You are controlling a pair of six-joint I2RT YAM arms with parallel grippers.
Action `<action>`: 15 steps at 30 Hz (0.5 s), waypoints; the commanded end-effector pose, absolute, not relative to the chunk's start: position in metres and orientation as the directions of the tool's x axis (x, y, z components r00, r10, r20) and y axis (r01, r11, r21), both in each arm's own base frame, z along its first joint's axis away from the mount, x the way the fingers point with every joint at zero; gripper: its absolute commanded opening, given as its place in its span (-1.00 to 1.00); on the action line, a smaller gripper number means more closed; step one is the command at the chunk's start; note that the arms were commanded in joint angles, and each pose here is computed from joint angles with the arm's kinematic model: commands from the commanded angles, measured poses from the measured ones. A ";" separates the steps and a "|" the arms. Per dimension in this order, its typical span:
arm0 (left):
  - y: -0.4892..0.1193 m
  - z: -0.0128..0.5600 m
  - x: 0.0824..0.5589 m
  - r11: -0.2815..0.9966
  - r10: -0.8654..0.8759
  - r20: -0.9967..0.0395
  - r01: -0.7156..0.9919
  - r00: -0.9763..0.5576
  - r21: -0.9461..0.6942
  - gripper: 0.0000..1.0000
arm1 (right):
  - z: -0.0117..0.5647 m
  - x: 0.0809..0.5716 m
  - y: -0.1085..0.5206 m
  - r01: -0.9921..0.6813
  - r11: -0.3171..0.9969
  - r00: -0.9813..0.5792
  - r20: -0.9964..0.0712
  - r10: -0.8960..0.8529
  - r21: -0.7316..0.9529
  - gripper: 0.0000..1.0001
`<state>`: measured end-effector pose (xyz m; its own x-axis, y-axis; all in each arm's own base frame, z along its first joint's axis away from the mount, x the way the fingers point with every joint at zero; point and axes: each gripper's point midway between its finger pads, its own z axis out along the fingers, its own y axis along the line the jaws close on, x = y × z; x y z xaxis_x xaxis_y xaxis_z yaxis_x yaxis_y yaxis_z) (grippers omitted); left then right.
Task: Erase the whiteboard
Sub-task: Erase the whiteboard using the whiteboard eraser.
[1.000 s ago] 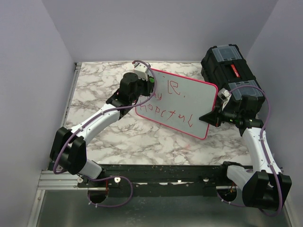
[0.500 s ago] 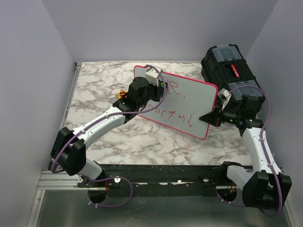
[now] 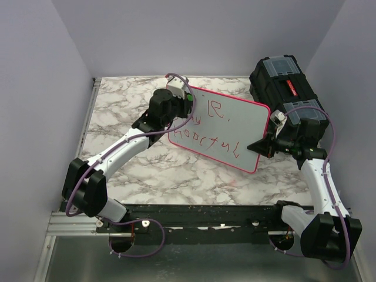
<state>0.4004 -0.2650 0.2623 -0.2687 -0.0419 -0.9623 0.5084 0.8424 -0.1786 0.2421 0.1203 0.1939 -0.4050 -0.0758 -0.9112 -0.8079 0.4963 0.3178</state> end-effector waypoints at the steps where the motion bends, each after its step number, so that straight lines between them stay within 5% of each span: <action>1: -0.303 0.282 0.379 0.777 -0.031 -0.967 0.602 -0.254 -0.184 -1.00 | 0.211 0.243 0.124 -0.867 0.456 -0.278 -0.955 -0.104 0.202 -0.99; 7: -0.325 0.285 0.373 0.759 -0.029 -0.968 0.624 -0.250 -0.184 -1.00 | 0.211 0.243 0.123 -0.865 0.460 -0.278 -0.955 -0.106 0.201 -0.99; 15: -0.278 0.279 0.406 0.828 -0.033 -0.963 0.532 -0.267 -0.176 -1.00 | 0.213 0.241 0.124 -0.868 0.458 -0.271 -0.957 -0.107 0.194 -0.99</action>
<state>0.3789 -0.3111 0.2830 -0.2542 -0.0214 -0.9669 0.6033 0.7779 -0.1758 0.2415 0.1204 0.1942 -0.4060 -0.0753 -0.9108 -0.8071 0.4970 0.3187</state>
